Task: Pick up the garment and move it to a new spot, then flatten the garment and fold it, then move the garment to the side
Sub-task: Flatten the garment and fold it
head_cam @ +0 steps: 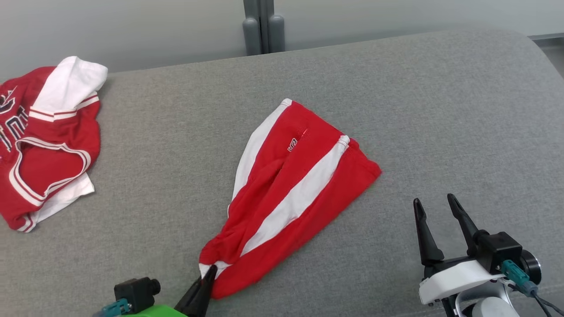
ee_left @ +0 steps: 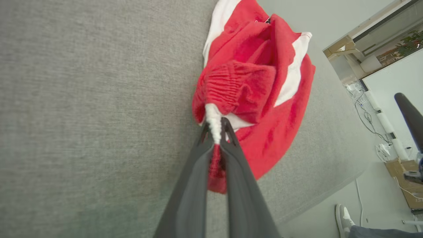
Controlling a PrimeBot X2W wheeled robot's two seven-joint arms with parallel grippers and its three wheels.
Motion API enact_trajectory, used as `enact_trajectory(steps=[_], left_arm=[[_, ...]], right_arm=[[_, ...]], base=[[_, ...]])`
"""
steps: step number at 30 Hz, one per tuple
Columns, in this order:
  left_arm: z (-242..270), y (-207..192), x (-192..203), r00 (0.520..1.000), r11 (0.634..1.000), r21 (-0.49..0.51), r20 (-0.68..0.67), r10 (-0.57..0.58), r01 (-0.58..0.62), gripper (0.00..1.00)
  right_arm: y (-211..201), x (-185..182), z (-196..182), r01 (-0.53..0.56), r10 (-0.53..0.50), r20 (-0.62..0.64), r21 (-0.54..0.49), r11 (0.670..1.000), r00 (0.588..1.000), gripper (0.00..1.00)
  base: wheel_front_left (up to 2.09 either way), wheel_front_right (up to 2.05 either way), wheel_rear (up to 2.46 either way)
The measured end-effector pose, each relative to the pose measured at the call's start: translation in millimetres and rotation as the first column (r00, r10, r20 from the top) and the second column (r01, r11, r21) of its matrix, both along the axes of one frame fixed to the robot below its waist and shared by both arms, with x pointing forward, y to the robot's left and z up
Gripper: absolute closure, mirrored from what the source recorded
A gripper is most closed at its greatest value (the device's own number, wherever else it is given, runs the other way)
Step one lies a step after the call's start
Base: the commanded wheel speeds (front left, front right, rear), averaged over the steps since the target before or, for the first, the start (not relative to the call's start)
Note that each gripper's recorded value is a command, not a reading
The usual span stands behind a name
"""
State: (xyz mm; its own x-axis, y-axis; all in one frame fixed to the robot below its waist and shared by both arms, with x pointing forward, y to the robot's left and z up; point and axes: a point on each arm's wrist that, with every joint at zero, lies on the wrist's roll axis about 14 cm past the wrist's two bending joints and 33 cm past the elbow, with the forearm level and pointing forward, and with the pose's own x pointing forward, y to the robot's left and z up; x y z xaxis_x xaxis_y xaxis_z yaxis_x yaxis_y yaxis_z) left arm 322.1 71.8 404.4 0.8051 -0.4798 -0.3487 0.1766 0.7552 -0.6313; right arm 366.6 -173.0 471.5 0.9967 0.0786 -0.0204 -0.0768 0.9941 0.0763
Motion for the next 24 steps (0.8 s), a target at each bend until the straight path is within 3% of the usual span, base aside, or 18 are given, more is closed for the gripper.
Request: enact_trajectory(steps=[4,5,7,8,9,19,24], left_arm=[[-7.3,14.4,-7.6,0.998,0.998,-0.007,-0.007,0.068,-0.068,1.00],[-8.3,15.9,-10.5,0.998,0.998,-0.004,-0.005,0.070,-0.070,0.84],[-7.5,25.6,-9.7,0.995,0.995,0.013,0.016,0.098,-0.098,0.43],[-5.2,32.1,-6.8,0.992,0.993,0.025,0.035,0.117,-0.118,0.09],[-3.7,37.1,-5.8,0.991,0.991,0.048,0.057,0.124,-0.127,0.00],[2.8,82.0,-11.7,0.969,0.949,0.227,0.167,0.183,-0.218,0.00],[45.8,102.9,6.9,0.901,0.913,0.186,0.319,0.292,-0.362,0.00]], right_arm=[[9.4,0.5,-1.6,-0.029,0.029,-0.004,0.001,1.000,1.000,0.00],[11.2,-0.2,-2.1,-0.035,0.035,-0.006,0.001,0.999,0.999,0.00],[13.6,-0.1,-0.4,-0.043,0.043,0.000,-0.002,0.999,0.999,0.00],[14.2,-0.2,0.7,-0.045,0.045,0.003,-0.003,0.999,0.999,0.00],[14.6,-0.6,1.9,-0.046,0.046,0.007,-0.004,0.999,0.999,0.00],[16.7,-4.5,10.8,-0.054,0.054,0.034,-0.007,0.999,0.998,0.00],[12.2,-4.0,13.2,-0.041,0.042,0.042,-0.010,0.999,0.998,0.00]], base=[[0.00,0.00,0.00],[0.00,0.00,0.00],[0.00,0.00,0.00],[0.00,0.00,0.00],[0.00,0.00,0.00],[0.00,0.00,0.00],[0.00,0.00,0.00]])
